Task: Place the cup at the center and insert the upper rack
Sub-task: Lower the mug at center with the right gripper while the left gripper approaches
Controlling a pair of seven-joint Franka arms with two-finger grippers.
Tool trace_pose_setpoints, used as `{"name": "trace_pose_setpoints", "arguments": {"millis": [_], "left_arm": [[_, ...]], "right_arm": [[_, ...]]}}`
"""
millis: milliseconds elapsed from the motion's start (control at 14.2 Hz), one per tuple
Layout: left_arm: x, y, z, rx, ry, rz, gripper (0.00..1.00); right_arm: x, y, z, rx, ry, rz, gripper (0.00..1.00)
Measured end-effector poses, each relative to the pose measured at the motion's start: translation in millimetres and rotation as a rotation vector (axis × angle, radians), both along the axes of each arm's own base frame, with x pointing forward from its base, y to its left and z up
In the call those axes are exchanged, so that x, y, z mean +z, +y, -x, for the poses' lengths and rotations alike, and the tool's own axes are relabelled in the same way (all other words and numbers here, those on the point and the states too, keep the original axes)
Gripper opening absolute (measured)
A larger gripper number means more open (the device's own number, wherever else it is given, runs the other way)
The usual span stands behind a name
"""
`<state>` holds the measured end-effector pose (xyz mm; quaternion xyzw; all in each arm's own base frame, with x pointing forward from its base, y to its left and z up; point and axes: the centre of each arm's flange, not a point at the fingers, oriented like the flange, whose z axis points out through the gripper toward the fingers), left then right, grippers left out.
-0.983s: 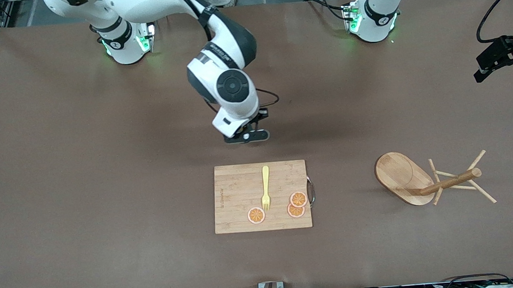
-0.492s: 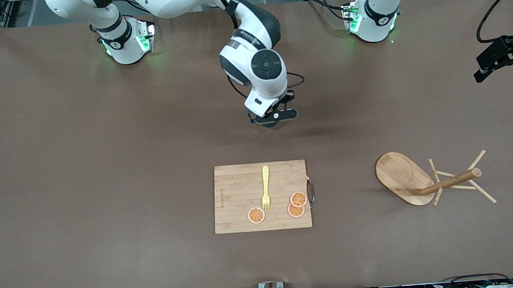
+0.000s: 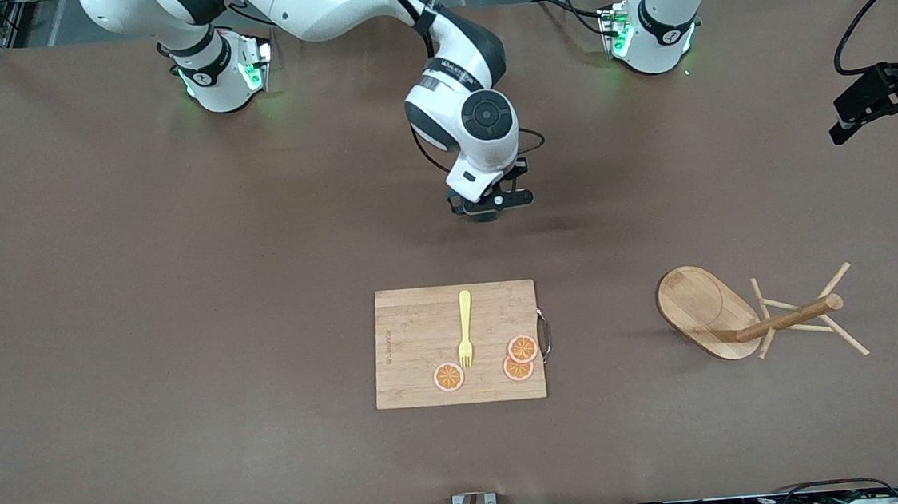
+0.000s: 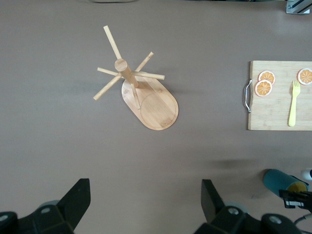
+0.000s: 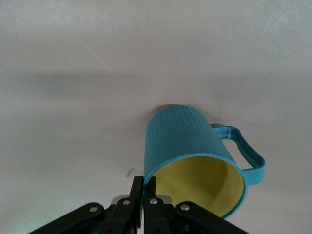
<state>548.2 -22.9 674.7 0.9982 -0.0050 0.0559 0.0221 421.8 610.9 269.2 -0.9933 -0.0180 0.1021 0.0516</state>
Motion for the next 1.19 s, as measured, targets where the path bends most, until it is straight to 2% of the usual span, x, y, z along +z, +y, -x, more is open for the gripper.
{"name": "trace_pose_setpoints", "arguments": {"millis": [351, 772, 913, 1194], "left_arm": [[-11, -2, -5, 0.053, 0.024, 0.005, 1.00], [-23, -33, 2, 0.001, 0.110, 0.047, 1.00], [-26, -59, 6, -0.034, 0.127, 0.054, 1.00], [-33, -105, 16, -0.048, 0.154, 0.049, 1.00]], "right_arm": [[6, 11, 0, 0.007, -0.016, -0.022, 0.04], [0, 13, 2, 0.014, -0.016, -0.016, 0.06], [-1, 12, 0, 0.010, -0.018, -0.015, 0.20], [19, 13, -6, -0.019, -0.019, -0.014, 0.62]]}}
